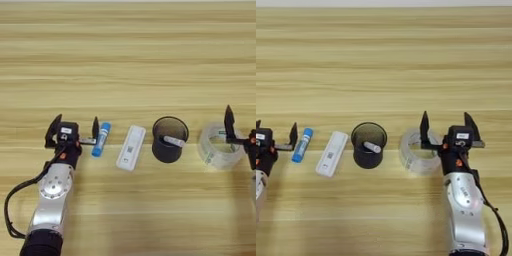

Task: Move the objects on the table

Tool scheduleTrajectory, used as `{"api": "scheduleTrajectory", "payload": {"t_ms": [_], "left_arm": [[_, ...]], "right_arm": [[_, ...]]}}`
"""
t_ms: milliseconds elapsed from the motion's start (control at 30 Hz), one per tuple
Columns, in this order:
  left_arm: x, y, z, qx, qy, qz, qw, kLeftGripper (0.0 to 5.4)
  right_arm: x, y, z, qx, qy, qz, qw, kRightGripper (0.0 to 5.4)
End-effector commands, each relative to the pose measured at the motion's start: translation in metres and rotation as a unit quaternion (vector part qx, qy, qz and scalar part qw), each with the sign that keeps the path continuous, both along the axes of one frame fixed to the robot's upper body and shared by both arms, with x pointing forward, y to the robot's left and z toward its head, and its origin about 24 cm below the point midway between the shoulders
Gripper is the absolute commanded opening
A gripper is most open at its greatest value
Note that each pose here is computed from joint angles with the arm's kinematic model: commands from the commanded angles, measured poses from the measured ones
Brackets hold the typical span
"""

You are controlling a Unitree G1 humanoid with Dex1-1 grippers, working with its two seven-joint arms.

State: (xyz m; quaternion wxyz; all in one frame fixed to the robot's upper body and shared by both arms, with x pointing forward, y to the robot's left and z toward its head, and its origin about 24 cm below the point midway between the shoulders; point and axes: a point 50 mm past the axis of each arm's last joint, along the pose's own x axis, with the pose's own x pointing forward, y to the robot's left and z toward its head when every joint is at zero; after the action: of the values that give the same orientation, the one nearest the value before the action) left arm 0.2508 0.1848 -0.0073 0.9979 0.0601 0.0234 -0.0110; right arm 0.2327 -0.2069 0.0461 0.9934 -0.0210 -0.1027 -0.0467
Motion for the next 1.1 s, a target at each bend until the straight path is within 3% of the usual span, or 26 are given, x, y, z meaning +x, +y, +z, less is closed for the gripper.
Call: {"api": "scheduleTrajectory", "payload": {"t_ms": [33, 267, 467, 1100], "left_arm": [[0.003, -0.007, -0.007, 0.001, 0.019, -0.023, 0.9995, 5.38], [0.004, -0.024, -0.012, 0.005, 0.029, -0.06, 0.9978, 5.38], [0.004, -0.042, -0.017, 0.037, 0.039, -0.094, 0.9941, 5.38], [0.004, -0.032, -0.025, 0.049, 0.054, -0.075, 0.9945, 5.38]], "right_arm": [[-0.002, 0.003, 0.0, 0.002, 0.008, -0.001, 1.0, 5.4], [-0.003, 0.004, 0.001, 0.003, 0.011, -0.001, 1.0, 5.4], [-0.003, 0.006, 0.002, 0.003, 0.011, -0.001, 1.0, 5.4], [-0.005, 0.009, 0.003, 0.007, 0.011, 0.001, 1.0, 5.4]]}}
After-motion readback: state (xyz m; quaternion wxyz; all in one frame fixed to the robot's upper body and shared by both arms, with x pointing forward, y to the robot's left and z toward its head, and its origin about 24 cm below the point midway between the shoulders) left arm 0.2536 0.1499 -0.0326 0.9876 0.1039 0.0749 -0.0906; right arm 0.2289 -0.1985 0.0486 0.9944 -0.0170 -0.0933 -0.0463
